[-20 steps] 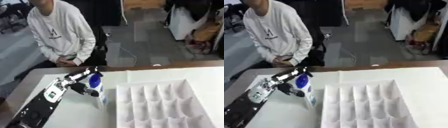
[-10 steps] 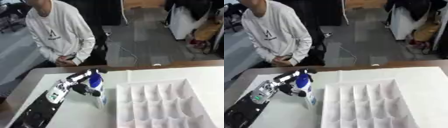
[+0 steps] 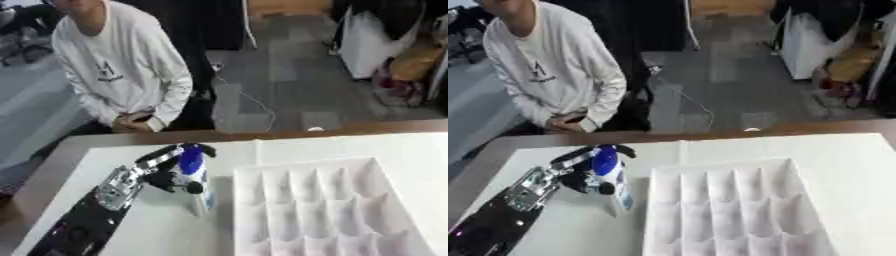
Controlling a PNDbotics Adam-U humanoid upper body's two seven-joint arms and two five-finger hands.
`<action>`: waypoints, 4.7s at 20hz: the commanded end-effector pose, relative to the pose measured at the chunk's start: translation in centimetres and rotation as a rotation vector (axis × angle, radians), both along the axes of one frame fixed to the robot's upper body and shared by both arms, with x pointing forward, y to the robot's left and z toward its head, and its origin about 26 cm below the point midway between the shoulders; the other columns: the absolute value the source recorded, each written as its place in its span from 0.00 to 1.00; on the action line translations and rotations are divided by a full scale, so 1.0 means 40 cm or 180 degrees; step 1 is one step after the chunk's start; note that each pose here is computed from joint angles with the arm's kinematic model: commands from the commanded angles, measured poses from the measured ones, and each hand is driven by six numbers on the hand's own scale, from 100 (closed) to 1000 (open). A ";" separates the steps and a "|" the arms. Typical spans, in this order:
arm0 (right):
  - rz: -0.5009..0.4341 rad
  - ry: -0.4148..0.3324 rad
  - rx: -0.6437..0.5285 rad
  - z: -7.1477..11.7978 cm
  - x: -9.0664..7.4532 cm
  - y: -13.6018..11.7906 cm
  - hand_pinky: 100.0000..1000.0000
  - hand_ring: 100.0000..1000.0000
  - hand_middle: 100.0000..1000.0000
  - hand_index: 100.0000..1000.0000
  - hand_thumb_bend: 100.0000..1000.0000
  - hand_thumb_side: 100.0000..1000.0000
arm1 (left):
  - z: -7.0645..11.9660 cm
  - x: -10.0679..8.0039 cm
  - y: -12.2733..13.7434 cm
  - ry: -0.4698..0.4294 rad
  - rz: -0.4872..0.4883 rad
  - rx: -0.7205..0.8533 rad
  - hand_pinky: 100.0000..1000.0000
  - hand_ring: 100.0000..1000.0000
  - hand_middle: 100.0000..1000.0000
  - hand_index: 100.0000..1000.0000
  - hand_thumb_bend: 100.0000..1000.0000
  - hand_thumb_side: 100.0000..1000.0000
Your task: Pick up objects on the table and place them in the box.
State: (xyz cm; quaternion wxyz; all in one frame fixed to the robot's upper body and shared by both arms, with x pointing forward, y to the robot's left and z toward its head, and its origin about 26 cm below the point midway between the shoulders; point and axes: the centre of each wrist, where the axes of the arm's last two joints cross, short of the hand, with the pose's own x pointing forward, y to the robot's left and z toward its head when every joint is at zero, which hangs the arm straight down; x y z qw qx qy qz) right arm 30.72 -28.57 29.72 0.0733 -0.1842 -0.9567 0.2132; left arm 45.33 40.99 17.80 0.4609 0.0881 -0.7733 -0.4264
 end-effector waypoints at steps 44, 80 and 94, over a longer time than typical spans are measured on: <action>0.0014 -0.0081 -0.0061 0.021 -0.011 -0.002 0.33 0.46 0.49 0.61 0.22 0.89 | 0.094 0.004 -0.039 -0.0848 -0.0427 -0.0622 0.00 0.00 0.00 0.28 0.00 0.69; 0.0088 -0.0150 -0.0062 0.049 -0.009 0.020 0.33 0.46 0.49 0.61 0.17 0.89 | 0.274 -0.019 -0.352 -0.0882 -0.1945 -0.0527 0.00 0.00 0.00 0.27 0.00 0.68; 0.0177 -0.0177 -0.0075 0.063 -0.009 0.034 0.34 0.46 0.49 0.61 0.16 0.89 | 0.256 0.010 -0.417 -0.1044 -0.2079 -0.0782 0.00 0.00 0.00 0.29 0.00 0.71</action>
